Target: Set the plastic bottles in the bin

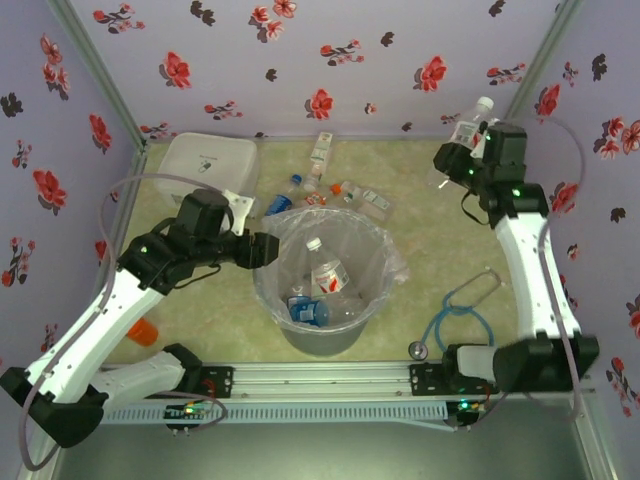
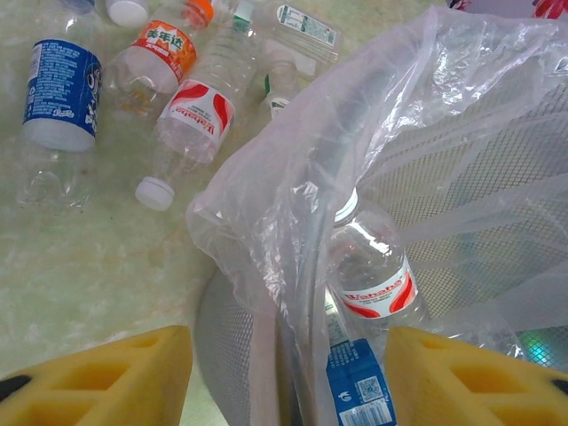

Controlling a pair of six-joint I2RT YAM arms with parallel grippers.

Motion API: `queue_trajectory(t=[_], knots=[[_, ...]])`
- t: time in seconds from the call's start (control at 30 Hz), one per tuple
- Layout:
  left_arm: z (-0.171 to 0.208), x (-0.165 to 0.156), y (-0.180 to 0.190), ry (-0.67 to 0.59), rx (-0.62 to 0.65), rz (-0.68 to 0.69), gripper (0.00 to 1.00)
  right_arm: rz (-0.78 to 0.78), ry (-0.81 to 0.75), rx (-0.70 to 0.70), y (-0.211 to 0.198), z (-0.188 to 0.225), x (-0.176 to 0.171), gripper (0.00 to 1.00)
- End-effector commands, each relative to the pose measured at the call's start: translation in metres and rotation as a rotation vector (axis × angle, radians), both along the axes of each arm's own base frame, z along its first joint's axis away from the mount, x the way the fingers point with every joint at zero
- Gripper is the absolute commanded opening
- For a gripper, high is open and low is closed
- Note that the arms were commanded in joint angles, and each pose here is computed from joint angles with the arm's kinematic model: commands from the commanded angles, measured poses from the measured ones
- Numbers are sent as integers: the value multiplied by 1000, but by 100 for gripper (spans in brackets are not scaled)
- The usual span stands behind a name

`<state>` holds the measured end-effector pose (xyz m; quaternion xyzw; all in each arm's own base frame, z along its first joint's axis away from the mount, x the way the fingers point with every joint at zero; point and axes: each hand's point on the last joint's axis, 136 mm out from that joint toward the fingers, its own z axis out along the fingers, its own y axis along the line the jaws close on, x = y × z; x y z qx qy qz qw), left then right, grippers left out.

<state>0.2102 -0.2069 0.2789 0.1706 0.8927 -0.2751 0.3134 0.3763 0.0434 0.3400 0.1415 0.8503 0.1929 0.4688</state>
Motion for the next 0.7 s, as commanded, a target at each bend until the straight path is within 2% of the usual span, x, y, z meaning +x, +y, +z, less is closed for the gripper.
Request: queue_trajectory(t=[0.0,0.17,0.23,0.4,0.53,0.67], knots=[[1,1,-3,-30,-8,-15,56,120,-37,-26,24,25,-43,46],[-3,6,-5,-26,-22,15,50,314,-153,-18,71,72,-99,43],[-5,9,-6,-29,-24,28,49,405,-166,-40,94,77,-115,42],[-8,13,-2,-36,-12,63,46,643,-121,-217,153,60,-150,39],[-8,14,-2,-35,-10,70,44,861,-97,-348,201,31,-181,39],[-8,15,-2,-31,-14,77,43,976,-59,-378,232,-1,-197,41]])
